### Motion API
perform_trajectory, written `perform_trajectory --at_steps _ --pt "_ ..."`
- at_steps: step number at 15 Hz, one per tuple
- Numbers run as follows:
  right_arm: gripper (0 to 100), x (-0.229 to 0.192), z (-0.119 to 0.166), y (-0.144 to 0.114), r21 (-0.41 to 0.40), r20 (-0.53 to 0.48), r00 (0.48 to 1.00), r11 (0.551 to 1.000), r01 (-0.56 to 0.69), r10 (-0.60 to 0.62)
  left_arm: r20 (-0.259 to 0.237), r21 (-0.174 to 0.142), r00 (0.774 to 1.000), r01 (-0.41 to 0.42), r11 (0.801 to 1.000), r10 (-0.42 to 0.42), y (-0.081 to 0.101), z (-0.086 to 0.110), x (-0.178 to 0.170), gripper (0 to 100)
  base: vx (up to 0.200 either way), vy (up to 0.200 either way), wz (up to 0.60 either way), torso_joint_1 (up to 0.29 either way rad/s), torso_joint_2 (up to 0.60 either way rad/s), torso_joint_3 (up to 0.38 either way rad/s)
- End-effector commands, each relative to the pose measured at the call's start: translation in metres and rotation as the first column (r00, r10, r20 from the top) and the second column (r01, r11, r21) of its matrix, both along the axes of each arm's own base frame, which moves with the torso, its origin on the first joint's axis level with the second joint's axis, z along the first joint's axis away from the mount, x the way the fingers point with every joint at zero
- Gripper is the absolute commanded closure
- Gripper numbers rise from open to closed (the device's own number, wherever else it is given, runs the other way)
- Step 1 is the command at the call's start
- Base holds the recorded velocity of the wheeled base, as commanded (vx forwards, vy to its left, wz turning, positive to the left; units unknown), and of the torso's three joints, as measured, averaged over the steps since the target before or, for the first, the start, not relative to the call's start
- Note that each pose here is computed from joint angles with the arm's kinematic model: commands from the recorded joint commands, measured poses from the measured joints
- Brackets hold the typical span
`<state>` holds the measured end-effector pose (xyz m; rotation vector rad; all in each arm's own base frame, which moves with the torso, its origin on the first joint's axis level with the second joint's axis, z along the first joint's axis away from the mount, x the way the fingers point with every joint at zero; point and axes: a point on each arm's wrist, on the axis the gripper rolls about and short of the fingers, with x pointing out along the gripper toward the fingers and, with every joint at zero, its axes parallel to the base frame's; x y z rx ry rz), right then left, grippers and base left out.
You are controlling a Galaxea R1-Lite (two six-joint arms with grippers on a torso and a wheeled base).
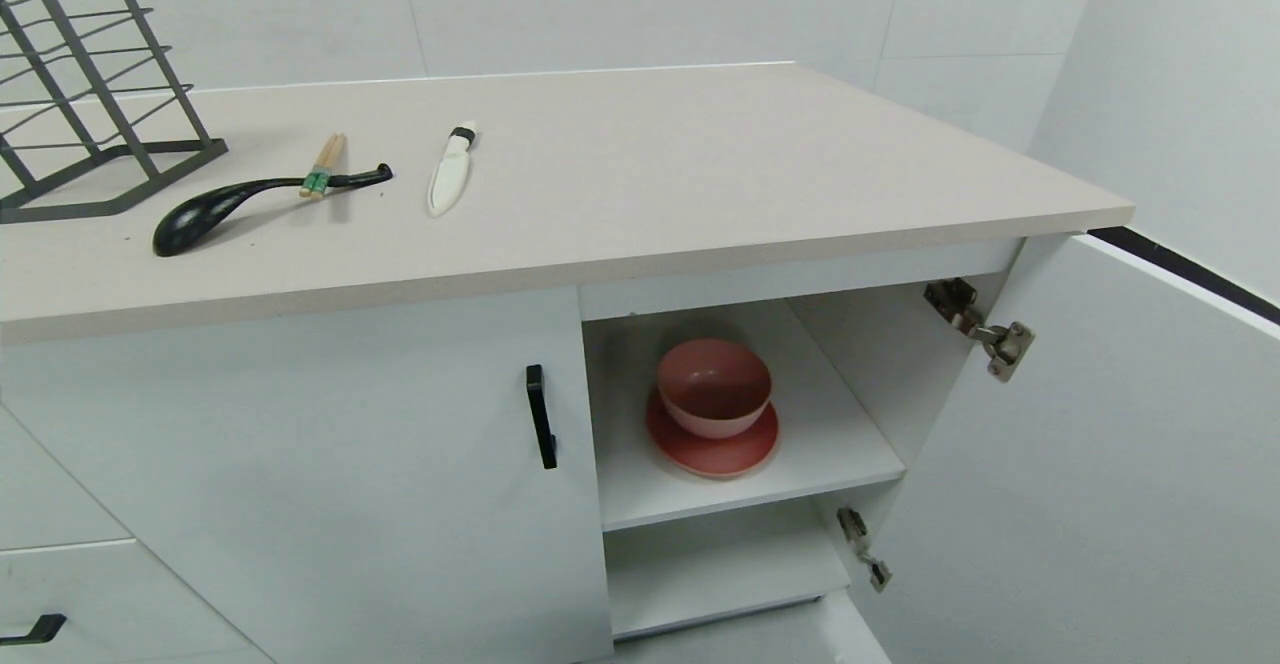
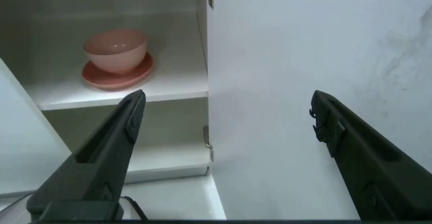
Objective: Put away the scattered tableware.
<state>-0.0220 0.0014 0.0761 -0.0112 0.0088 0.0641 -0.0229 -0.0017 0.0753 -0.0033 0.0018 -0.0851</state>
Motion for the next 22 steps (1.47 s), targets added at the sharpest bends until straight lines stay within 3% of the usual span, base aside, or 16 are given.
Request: perform_trajectory --at_steps 1,14,22 --pt "0 -0.0008 -0.0004 0.0 0.002 0.011 1.0 1.0 0.0 0.0 -0.001 0.0 1.0 -0.002 1.0 0.002 0.0 0.0001 0.0001 0 0.0 0.0 0.0 0.0 0.0 0.0" --pt "0 -0.0008 -0.0004 0.0 0.007 0.01 1.0 1.0 0.003 -0.003 -0.002 -0.003 1.0 -0.002 1.0 0.002 0.0 0.0001 0.0001 0 -0.2 0.0 0.0 0.003 0.0 0.003" --pt "0 -0.0008 -0.0004 0.0 0.007 0.01 1.0 1.0 0.001 -0.001 -0.002 -0.004 1.0 -0.002 1.0 0.002 0.0 0.0001 0.0001 0 -0.2 -0.2 0.0 0.001 0.0 0.002"
